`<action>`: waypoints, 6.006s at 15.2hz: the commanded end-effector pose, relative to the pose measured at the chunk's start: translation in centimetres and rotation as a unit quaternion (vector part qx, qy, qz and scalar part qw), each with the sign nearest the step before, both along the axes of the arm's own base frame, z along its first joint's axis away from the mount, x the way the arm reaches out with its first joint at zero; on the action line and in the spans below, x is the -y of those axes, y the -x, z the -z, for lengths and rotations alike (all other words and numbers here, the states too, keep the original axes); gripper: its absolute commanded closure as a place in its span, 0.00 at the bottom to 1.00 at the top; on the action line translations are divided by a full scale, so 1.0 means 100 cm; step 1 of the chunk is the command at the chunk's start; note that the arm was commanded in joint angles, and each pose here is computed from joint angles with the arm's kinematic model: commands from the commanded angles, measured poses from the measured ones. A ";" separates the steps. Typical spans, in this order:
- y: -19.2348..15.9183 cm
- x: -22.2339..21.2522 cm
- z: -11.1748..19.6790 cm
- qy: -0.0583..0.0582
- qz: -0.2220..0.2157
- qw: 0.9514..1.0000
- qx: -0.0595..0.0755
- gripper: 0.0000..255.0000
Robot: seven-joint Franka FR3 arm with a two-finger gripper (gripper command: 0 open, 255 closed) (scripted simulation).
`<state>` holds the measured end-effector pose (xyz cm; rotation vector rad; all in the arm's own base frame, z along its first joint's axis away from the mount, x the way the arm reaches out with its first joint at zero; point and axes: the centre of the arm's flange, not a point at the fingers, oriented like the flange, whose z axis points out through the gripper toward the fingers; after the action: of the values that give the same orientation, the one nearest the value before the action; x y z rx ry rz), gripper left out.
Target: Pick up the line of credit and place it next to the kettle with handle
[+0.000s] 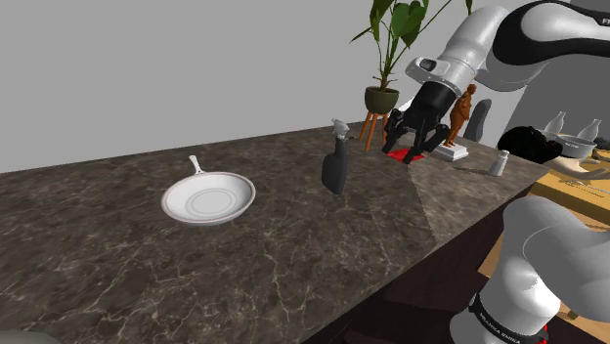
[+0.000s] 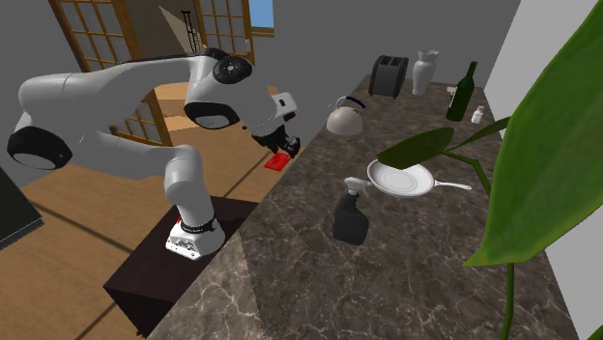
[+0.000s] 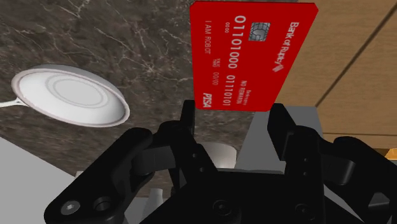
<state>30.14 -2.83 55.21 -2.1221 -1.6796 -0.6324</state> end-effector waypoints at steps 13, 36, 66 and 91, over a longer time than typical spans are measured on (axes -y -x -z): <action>-0.051 -0.150 -0.010 0.000 0.000 1.000 0.000 1.00; -0.147 -0.438 -0.011 0.000 0.000 1.000 0.000 1.00; -0.172 -0.512 0.116 0.000 0.000 1.000 0.000 1.00; -0.172 -0.512 0.229 0.000 0.000 1.000 0.000 1.00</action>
<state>47.31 48.40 32.36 -2.1221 -1.6797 -0.6315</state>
